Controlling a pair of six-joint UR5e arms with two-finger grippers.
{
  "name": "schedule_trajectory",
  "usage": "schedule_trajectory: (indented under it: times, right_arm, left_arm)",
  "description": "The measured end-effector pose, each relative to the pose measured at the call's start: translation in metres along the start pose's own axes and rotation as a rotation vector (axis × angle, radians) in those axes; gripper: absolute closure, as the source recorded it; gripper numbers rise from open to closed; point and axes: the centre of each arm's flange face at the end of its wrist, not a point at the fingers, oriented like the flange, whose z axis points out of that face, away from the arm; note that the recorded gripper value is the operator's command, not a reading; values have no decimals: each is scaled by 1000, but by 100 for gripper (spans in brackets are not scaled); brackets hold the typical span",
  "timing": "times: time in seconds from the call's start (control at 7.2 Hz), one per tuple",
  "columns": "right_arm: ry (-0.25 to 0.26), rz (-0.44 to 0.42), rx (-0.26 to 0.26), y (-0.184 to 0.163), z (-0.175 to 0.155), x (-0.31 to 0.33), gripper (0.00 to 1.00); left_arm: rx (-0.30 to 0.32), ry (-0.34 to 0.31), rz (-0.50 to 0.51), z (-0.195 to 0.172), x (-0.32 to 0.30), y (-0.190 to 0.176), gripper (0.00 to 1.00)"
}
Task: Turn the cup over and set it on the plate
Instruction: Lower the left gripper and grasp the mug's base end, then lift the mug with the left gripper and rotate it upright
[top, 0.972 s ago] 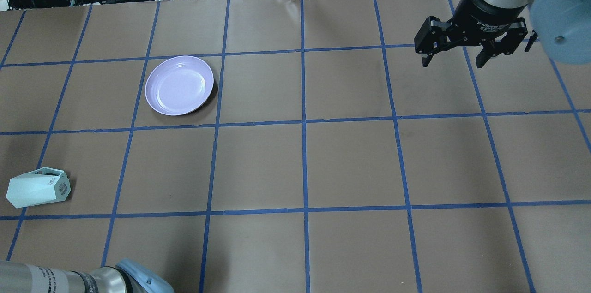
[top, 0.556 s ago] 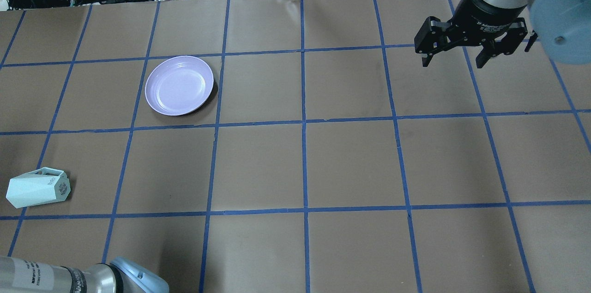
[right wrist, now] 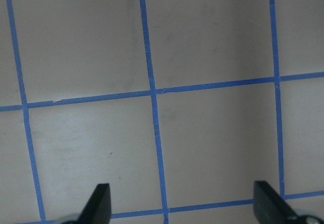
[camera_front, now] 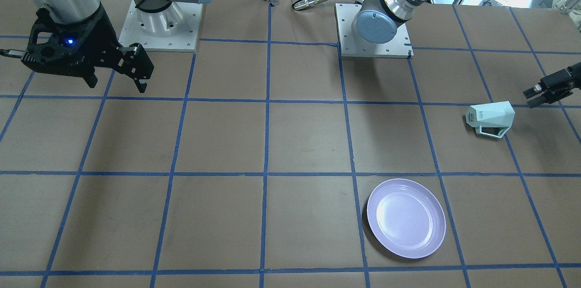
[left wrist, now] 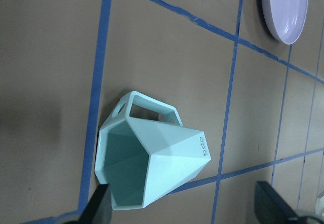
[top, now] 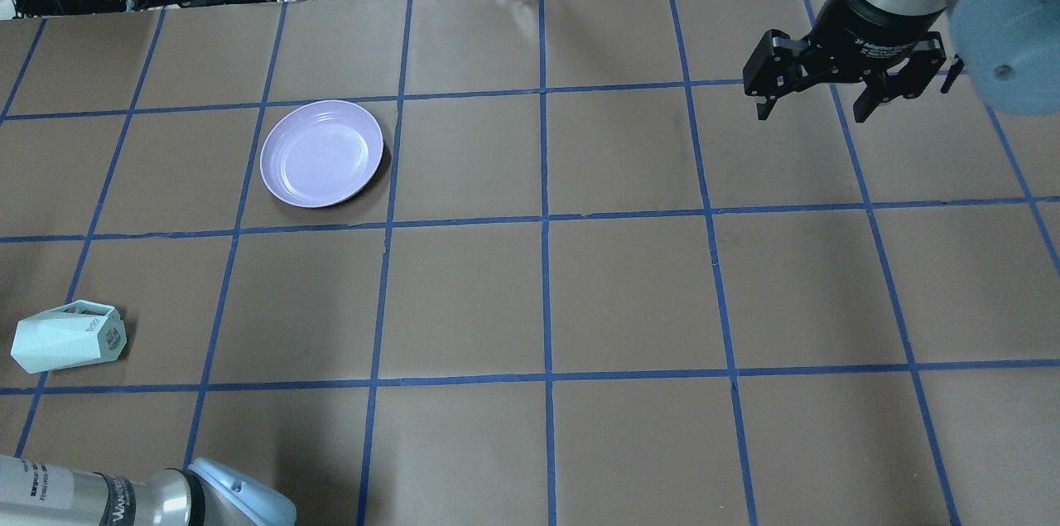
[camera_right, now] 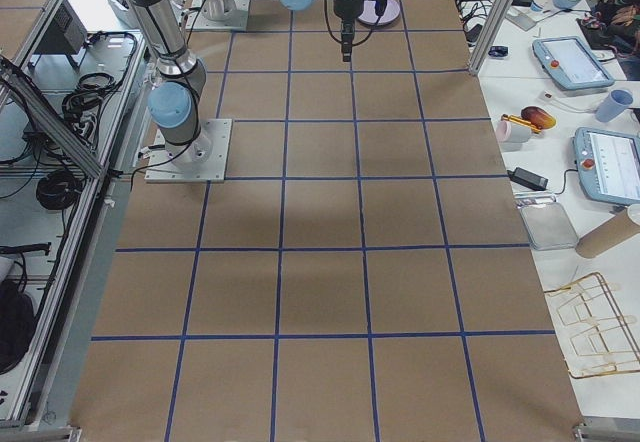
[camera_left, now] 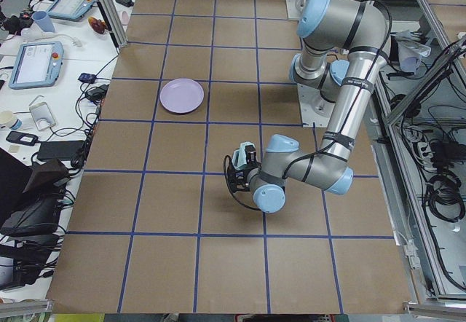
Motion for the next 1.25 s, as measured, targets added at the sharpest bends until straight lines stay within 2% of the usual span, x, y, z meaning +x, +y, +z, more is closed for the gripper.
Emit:
schedule_trajectory:
  times: [0.83,1.25]
  right_arm:
    - [0,0,-1,0,0,0,0]
    - [0,0,-1,0,1,0,0]
  left_arm:
    - [-24,157,151,40,-43,9,0]
    - [-13,257,174,63,-54,9,0]
